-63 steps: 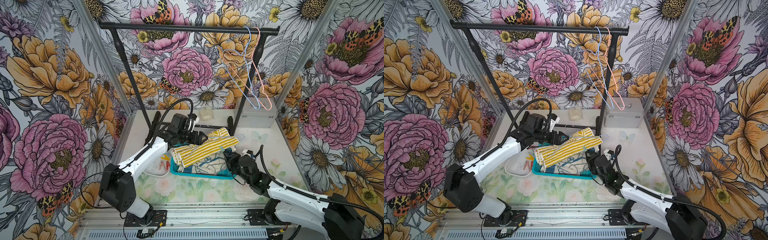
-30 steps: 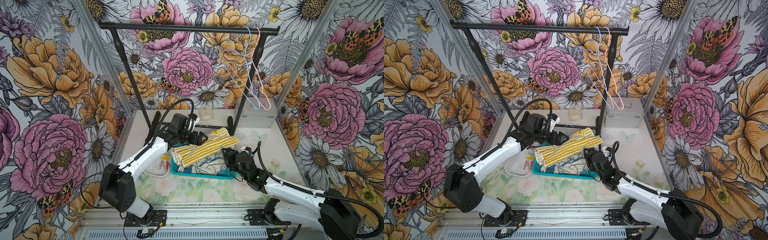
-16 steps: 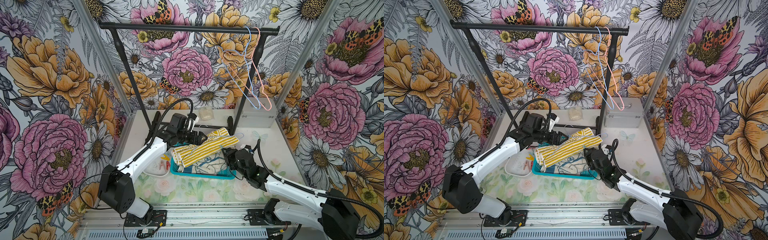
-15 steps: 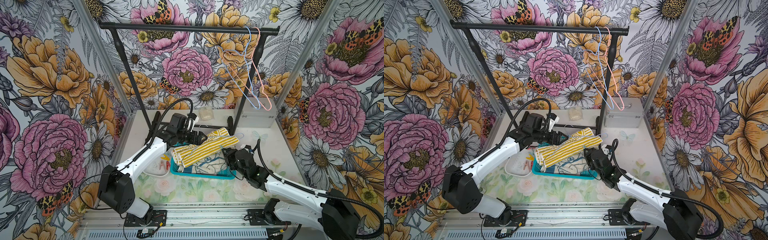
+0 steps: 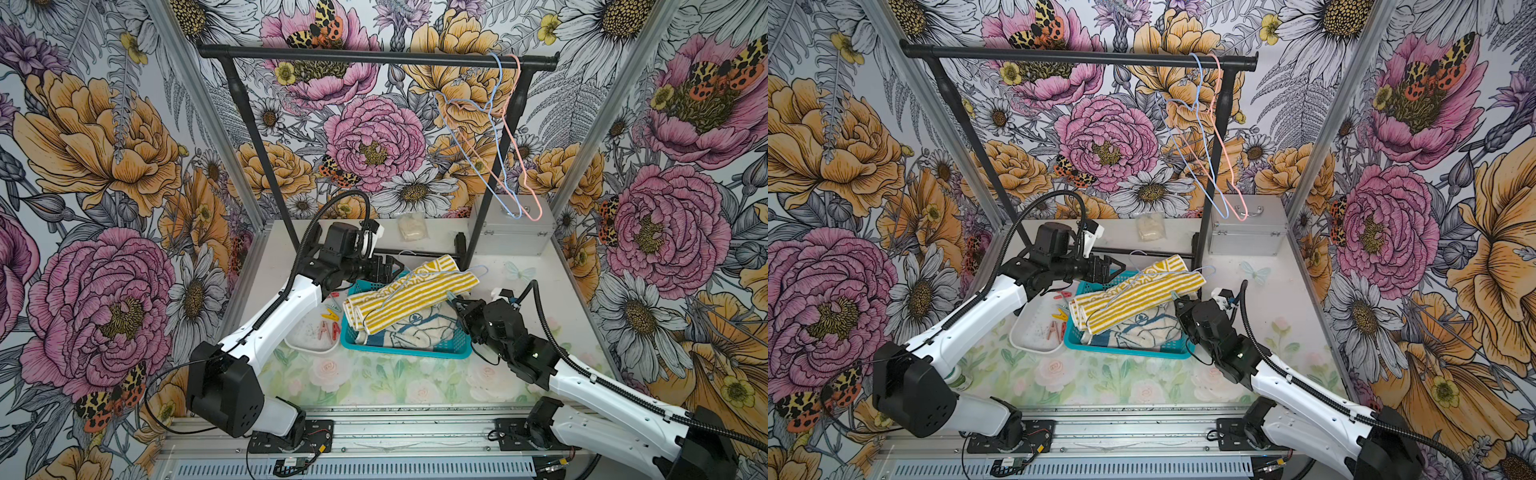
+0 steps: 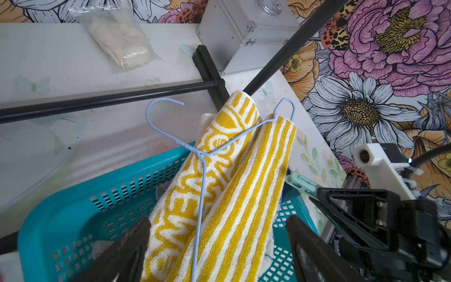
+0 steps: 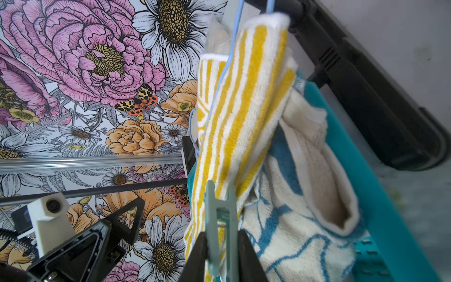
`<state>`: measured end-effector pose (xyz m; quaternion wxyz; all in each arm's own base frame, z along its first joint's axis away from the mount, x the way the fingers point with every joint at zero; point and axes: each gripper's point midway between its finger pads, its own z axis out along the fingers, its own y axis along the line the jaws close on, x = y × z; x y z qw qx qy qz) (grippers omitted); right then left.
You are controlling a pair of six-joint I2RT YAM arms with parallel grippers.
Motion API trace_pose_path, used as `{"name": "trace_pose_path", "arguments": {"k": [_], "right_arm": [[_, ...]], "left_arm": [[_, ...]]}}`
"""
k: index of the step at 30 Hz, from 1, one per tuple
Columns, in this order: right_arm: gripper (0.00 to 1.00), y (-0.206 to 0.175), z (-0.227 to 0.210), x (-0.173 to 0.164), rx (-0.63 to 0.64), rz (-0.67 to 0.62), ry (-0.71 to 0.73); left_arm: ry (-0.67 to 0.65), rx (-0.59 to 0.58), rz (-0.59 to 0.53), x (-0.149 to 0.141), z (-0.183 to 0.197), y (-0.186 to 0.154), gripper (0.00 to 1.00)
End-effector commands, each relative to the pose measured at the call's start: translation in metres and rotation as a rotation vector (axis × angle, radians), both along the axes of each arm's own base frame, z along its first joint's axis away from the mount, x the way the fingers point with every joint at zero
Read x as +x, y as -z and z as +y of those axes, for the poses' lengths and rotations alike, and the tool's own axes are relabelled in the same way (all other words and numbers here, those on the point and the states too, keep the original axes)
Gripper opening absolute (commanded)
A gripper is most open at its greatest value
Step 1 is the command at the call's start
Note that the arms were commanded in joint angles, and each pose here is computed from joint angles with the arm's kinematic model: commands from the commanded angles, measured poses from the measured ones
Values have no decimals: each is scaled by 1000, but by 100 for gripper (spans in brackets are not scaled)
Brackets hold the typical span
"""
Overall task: Remove the clothespins securing towels to the hanger
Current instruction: Remove the clothespin from the hanger, then place the clothespin in the storage box.
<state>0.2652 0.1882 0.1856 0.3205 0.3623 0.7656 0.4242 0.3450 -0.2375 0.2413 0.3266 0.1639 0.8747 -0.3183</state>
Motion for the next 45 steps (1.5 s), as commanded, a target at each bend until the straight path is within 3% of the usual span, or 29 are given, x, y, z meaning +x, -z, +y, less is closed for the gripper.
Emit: {"name": "trace_pose_path", "arguments": {"k": [1,8,14,19,26,31,45], "right_arm": [[21,-2,-4,-8,-46,4,-35],[20,-37,14,-11,-153,-43,-177],[21,-82,94,7,-239,-111,-423],[20,-95,167,19,-302,-141,-616],[20,-82,245,35,-315,-130,-802],[20,-62,277,41,-315,-104,-880],[20,-12,343,40,-273,-21,-1028]], "left_arm": [[-30,3,-18,0,12,-4,89],[-129,3,5,7,41,-5,89],[-293,-2,47,10,87,3,90],[-525,-27,109,2,150,18,90],[-751,-30,137,-33,208,29,91],[-874,-44,173,-58,235,41,92],[-931,-60,179,-82,243,51,93]]}}
